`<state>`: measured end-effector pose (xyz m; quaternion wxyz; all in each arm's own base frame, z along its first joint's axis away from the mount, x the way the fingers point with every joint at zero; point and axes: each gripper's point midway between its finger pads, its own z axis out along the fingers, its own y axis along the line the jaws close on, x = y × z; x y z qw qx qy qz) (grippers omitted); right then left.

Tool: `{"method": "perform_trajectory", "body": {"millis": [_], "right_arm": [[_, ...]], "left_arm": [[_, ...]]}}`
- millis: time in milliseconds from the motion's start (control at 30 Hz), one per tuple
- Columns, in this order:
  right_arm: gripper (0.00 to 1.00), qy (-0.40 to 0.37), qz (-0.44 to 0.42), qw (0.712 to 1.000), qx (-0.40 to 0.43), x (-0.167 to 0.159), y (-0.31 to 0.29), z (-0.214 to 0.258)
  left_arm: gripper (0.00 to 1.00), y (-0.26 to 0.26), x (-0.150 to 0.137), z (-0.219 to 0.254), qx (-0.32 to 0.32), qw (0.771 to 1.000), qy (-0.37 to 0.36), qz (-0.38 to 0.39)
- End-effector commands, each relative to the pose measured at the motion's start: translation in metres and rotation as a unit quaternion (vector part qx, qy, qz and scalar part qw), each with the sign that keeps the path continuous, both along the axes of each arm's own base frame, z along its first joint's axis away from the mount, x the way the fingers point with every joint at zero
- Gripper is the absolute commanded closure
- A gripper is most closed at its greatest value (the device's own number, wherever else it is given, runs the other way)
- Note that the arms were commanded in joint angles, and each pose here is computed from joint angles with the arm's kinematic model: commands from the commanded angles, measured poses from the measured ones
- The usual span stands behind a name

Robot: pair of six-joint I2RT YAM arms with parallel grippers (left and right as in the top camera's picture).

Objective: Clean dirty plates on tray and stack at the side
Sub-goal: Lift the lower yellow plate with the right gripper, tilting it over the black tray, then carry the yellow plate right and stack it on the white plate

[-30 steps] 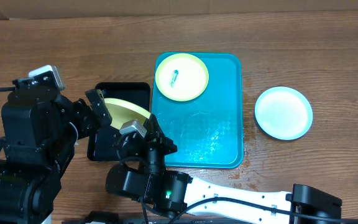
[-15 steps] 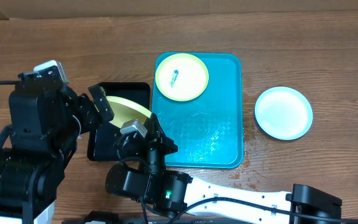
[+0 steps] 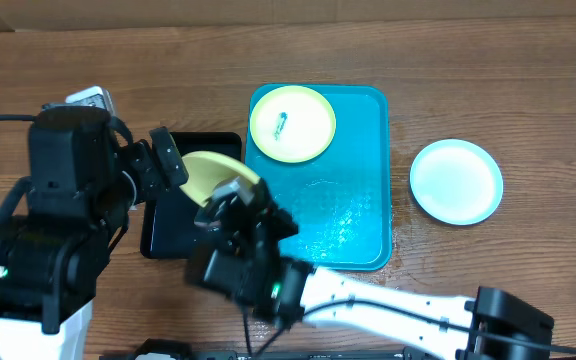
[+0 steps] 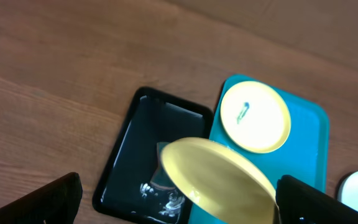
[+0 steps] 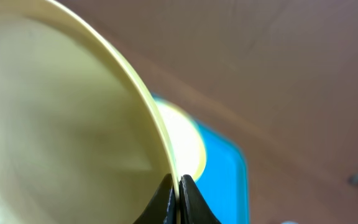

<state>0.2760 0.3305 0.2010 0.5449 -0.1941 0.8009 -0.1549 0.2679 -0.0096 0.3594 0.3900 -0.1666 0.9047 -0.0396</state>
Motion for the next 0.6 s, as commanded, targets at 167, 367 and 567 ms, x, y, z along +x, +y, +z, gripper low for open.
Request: {"method": "perform_trajectory", "body": {"millis": [167,367,567], "right_arm": [[0.96,0.282,0.079,0.874,0.386,0.021,0.008,0.032],[0.96,0.250,-0.001,0.832,0.495,0.066,-0.116,0.090],[0.96,0.246,-0.275,0.789,0.492,0.071,-0.299,0.036]], "left_arm": [[0.00,0.011,-0.023,0.039,0.009,0.998,-0.064,0.015],[0.00,0.012,-0.027,0.033,0.011,0.999,-0.047,0.015],[0.00,0.012,-0.028,0.032,0.011,0.999,-0.045,0.015]]}}
